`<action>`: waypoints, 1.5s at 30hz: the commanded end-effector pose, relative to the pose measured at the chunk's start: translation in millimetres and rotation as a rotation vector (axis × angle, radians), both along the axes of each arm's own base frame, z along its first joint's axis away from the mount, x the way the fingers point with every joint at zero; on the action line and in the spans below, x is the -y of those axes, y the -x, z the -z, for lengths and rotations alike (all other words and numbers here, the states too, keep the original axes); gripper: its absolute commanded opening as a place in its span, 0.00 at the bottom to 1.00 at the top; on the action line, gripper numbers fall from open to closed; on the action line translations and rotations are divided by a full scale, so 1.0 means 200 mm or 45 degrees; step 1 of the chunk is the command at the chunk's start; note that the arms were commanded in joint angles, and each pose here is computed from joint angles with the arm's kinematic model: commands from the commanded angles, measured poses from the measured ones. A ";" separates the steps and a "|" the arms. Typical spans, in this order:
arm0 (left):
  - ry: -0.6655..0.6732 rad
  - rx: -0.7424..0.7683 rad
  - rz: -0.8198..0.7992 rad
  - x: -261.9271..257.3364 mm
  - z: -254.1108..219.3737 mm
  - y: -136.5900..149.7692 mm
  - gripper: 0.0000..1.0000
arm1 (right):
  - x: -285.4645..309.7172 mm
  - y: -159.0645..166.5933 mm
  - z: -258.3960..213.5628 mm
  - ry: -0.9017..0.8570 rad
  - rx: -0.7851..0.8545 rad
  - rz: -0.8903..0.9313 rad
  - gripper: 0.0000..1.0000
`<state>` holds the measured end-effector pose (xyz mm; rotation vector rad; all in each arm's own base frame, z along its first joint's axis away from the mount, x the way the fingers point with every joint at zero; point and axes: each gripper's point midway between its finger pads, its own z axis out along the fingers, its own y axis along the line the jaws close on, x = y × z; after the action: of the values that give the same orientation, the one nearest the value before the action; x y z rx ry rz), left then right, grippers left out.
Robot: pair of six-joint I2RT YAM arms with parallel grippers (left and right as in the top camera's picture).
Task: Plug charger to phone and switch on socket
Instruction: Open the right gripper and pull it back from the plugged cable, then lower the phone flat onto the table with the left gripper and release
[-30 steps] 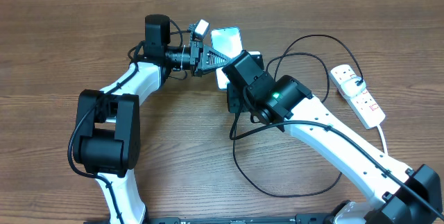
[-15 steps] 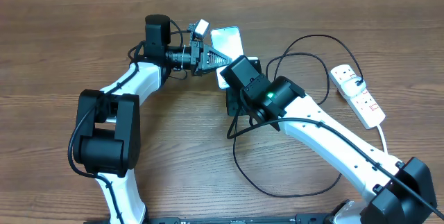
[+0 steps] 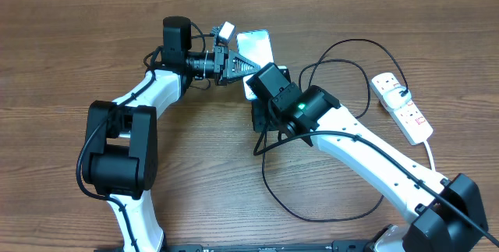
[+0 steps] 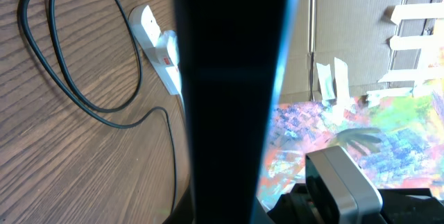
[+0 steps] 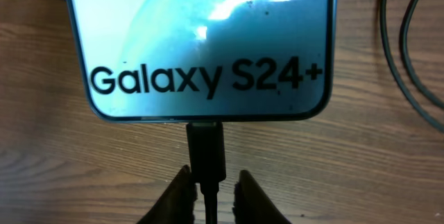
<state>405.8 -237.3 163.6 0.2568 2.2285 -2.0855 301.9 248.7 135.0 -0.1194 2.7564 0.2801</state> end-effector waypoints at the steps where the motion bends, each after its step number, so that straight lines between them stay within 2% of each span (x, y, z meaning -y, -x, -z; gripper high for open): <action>1: 0.031 0.021 0.049 0.01 -0.03 0.03 0.04 | 0.00 0.00 0.02 0.003 -0.009 0.005 0.14; 7: 0.031 0.021 0.049 0.01 -0.03 0.03 0.04 | -0.01 -0.01 0.06 0.014 -0.021 0.004 0.04; 17: 0.072 0.092 0.101 0.01 -0.05 0.06 0.04 | -0.09 -0.13 -0.10 -0.027 0.144 -0.119 0.04; 27: 0.118 0.157 0.167 0.03 -0.07 0.11 0.04 | -0.13 -0.27 -0.32 -0.057 0.338 -0.120 0.04; 32: 0.122 0.173 0.195 0.07 -0.07 0.14 0.04 | -0.16 -0.25 -0.25 -0.091 0.266 -0.090 0.04; 37: 0.119 0.142 0.203 0.08 -0.06 0.16 0.04 | -0.20 -0.31 -0.39 -0.146 0.367 -0.106 0.04; 41: 0.115 0.116 0.204 0.08 -0.05 0.17 0.04 | -0.21 -0.31 -0.39 -0.154 0.362 -0.101 0.04; 43: 0.111 0.099 0.201 0.08 -0.05 0.17 0.05 | -0.20 -0.29 -0.37 -0.149 0.329 -0.114 0.07; 45: 0.086 0.056 0.178 0.08 -0.04 0.15 0.04 | -0.22 -0.25 -0.36 -0.174 0.291 -0.141 0.15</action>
<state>413.3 -226.2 168.3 0.3418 2.1585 -2.0256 319.3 267.4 139.4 -0.2795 2.7060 0.2960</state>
